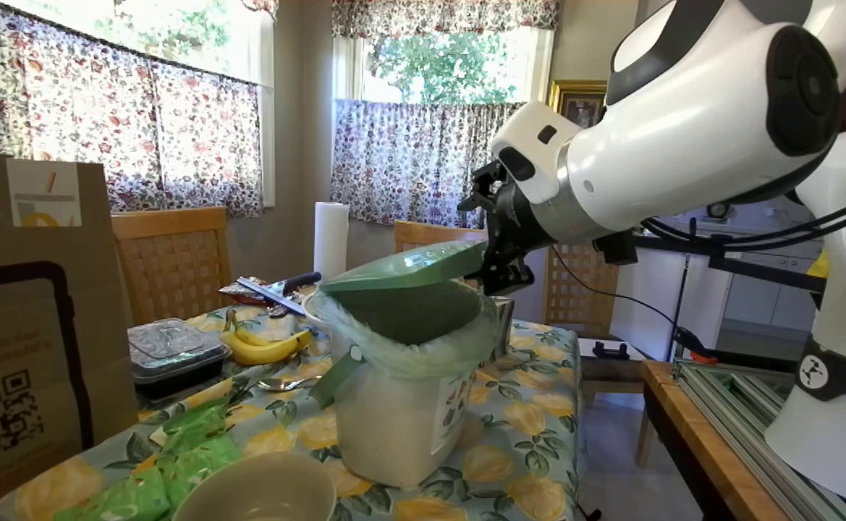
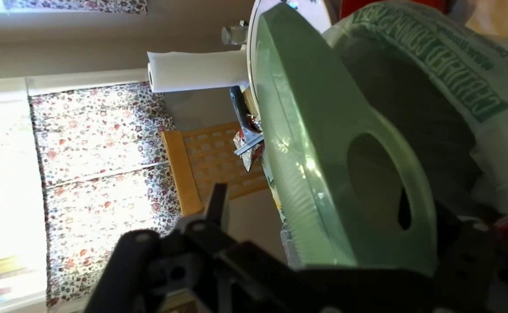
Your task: Turn the bin around then open it.
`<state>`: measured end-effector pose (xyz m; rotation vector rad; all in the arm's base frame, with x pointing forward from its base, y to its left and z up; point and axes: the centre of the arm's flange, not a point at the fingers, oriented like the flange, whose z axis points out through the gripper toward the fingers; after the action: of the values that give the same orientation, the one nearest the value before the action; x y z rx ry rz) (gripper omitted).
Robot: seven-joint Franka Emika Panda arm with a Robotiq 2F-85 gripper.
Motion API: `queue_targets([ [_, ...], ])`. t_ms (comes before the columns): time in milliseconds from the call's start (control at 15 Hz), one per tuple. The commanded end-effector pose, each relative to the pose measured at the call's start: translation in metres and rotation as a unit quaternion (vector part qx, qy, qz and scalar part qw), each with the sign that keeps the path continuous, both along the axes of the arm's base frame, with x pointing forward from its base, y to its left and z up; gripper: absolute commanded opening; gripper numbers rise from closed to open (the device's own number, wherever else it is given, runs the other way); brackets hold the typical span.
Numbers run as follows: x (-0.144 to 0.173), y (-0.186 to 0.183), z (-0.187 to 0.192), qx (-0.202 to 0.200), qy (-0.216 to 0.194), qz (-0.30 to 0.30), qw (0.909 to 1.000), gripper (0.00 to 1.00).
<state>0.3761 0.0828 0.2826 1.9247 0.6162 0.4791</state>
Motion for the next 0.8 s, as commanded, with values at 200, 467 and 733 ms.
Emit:
queue_targets([
  [200,-0.013,-0.037,0.055,-0.012,-0.021,0.004,0.9997,1.0],
  [467,0.004,-0.053,0.07,-0.023,-0.019,-0.007,0.9995,1.0],
  [733,0.014,-0.071,0.089,-0.037,-0.023,-0.02,0.9988,1.0],
])
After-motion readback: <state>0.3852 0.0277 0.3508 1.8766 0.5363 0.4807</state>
